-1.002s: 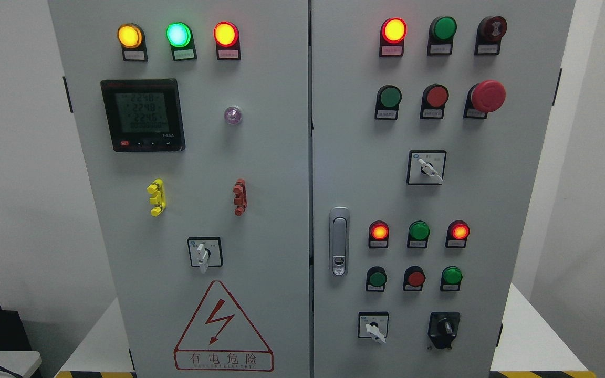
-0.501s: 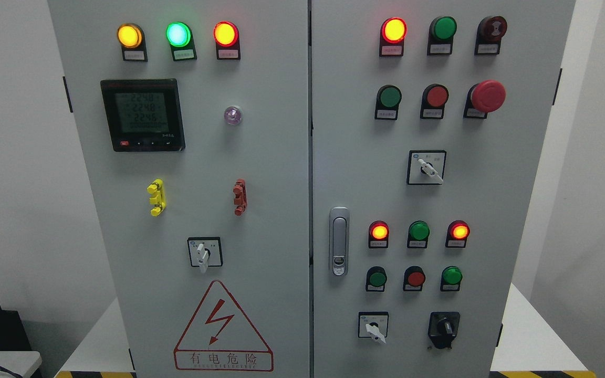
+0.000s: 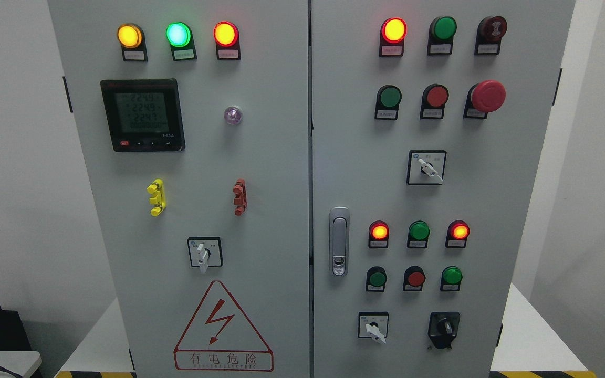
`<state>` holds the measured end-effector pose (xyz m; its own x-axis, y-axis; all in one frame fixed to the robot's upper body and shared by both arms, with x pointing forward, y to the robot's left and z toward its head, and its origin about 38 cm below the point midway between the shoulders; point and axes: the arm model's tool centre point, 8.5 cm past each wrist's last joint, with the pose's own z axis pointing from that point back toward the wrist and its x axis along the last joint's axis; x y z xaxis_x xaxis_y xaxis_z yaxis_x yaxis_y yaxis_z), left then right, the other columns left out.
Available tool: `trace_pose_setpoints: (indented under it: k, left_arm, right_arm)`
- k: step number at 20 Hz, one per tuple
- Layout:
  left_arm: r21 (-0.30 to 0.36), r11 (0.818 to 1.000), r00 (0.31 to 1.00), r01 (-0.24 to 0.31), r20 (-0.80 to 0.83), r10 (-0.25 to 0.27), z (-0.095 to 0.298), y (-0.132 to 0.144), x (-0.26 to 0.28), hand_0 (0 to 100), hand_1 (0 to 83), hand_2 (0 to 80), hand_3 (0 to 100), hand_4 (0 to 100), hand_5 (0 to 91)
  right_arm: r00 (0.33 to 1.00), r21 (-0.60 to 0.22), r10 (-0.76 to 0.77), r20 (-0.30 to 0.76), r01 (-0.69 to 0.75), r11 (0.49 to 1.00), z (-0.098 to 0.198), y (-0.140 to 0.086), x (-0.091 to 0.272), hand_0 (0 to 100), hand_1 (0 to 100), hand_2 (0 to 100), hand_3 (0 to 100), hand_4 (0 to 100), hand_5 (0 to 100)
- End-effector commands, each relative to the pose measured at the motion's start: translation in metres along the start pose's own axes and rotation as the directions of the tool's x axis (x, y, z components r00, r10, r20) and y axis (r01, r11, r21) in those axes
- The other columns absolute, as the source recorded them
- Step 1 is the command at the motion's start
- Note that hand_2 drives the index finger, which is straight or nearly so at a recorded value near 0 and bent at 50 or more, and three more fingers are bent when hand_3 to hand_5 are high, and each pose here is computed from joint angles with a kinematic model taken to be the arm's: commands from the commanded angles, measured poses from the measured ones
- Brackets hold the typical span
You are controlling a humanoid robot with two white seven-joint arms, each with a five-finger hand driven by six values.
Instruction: Turn on light switch 1
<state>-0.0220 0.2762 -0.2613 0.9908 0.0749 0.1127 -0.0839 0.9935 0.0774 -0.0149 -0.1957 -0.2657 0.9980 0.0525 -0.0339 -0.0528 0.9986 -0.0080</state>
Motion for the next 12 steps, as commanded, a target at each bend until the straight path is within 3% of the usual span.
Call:
trace_pose_setpoints:
  k: [1,4,5,10,12]
  left_arm:
    - [0.05,0.977,0.969,-0.206,0.149,0.197,-0.001,0.013,0.034,44,0.0,0.0,0,0,0.0]
    - [0.097,0.935,0.913,-0.341,0.273,0.304,0.003,0.045,0.061,44,0.0,0.0,0,2,0.0]
    - [0.103,0.929,0.902,-0.357,0.298,0.313,0.005,0.051,0.067,44,0.0,0.0,0,4,0.0]
    - [0.173,0.907,0.846,-0.384,0.459,0.27,0.025,0.104,0.088,43,0.0,0.0,7,14,0.0]
    - [0.192,0.897,0.814,-0.398,0.524,0.249,0.035,0.118,0.097,43,0.0,0.0,14,21,0.0]
  right_arm:
    - [1.0,0.002,-0.017,-0.001,0.017,1.0,0.0,0.0,0.0,12,39,0,0,0,0]
    - [1.0,0.002,-0.018,-0.001,0.018,1.0,0.0,0.0,0.0,12,39,0,0,0,0]
    - [1.0,0.002,-0.018,-0.001,0.018,1.0,0.0,0.0,0.0,12,39,0,0,0,0]
    - [1.0,0.002,-0.017,-0.001,0.017,1.0,0.0,0.0,0.0,12,39,0,0,0,0]
    - [1.0,0.002,-0.018,-0.001,0.018,1.0,0.0,0.0,0.0,12,39,0,0,0,0]
